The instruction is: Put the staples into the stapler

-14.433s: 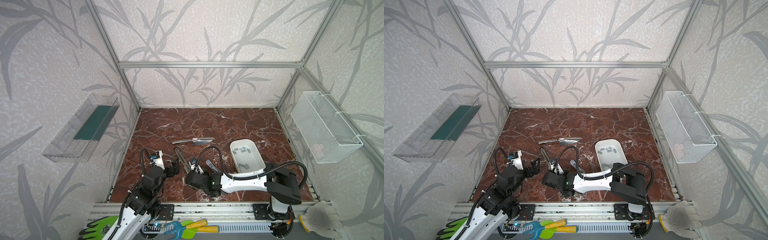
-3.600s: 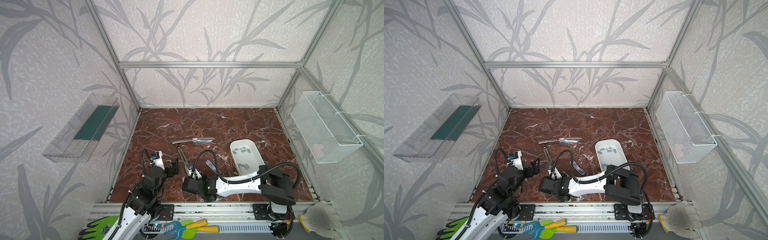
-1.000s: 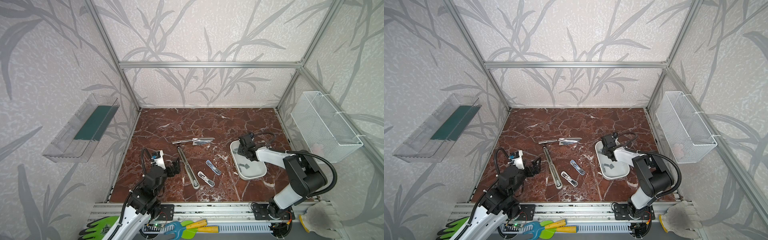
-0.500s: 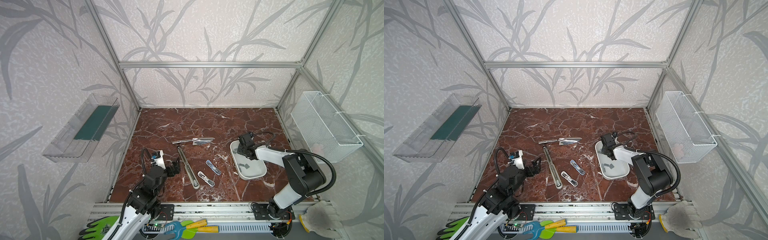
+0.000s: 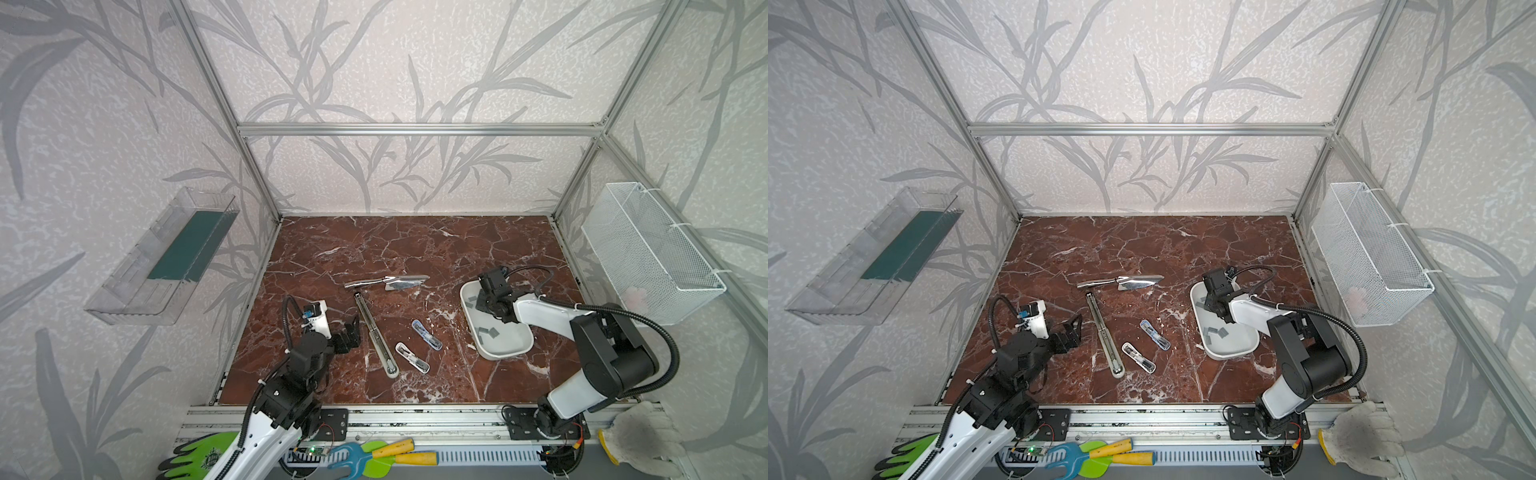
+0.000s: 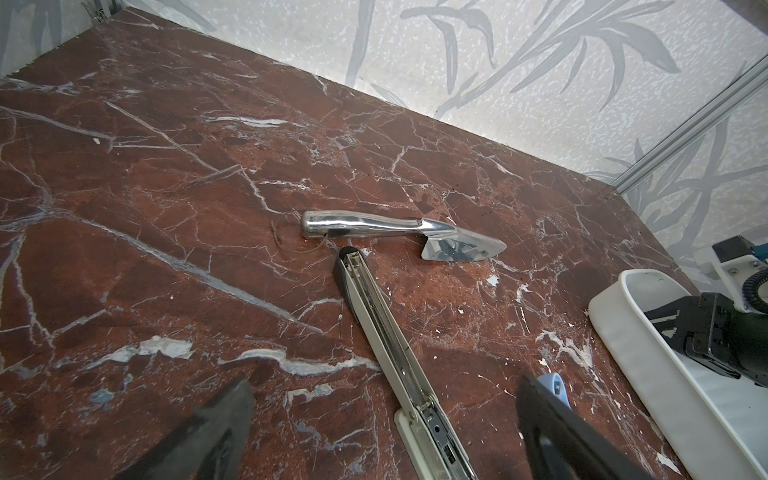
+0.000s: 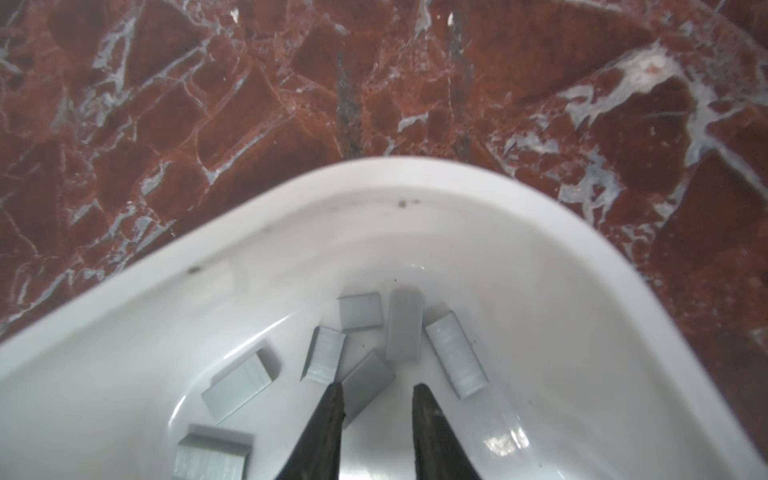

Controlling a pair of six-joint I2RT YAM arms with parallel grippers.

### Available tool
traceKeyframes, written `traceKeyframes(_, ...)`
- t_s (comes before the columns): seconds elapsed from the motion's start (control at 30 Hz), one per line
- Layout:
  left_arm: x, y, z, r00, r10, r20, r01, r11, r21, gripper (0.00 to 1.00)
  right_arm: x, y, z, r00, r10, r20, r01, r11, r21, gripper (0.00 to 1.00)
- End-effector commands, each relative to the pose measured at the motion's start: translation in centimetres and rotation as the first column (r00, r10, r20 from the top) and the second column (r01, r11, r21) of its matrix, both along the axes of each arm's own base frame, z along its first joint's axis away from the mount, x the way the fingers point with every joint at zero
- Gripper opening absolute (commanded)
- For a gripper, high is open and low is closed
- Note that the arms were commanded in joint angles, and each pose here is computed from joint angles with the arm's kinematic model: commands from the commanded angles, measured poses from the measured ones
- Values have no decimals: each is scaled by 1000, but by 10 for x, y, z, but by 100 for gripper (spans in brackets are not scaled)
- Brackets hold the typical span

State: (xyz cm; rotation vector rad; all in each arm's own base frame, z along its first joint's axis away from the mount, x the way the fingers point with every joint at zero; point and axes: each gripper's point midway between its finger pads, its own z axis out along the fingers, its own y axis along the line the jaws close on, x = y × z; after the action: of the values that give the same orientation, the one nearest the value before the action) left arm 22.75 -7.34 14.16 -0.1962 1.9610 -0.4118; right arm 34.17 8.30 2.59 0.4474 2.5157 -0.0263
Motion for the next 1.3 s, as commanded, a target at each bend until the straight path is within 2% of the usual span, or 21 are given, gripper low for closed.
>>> traceKeyframes(0.0, 1, 1, -1, 1000, 5, 3, -5, 1000, 0, 99, -5, -3, 4, 1000, -9, 1, 9, 1000, 11, 31)
traceKeyframes(0.67, 1, 1, 0, 1000, 5, 7, -5, 1000, -2, 99, -25, -15, 16, 999, -34, 26, 34, 999, 6, 31)
traceKeyframes(0.83, 1, 1, -1, 1000, 4, 5, -4, 1000, -2, 99, -13, 0, 24, 997, 9, 71, -14, 997, 72, 31)
traceKeyframes(0.93, 1, 1, -1, 1000, 4, 5, -4, 1000, -1, 99, -4, 10, 22, 998, 32, 53, -37, 995, 90, 31)
traceKeyframes(1.27, 1, 1, 0, 1000, 4, 8, -4, 1000, -1, 99, 4, 12, 3, 1000, 31, 1, -31, 997, 67, 31)
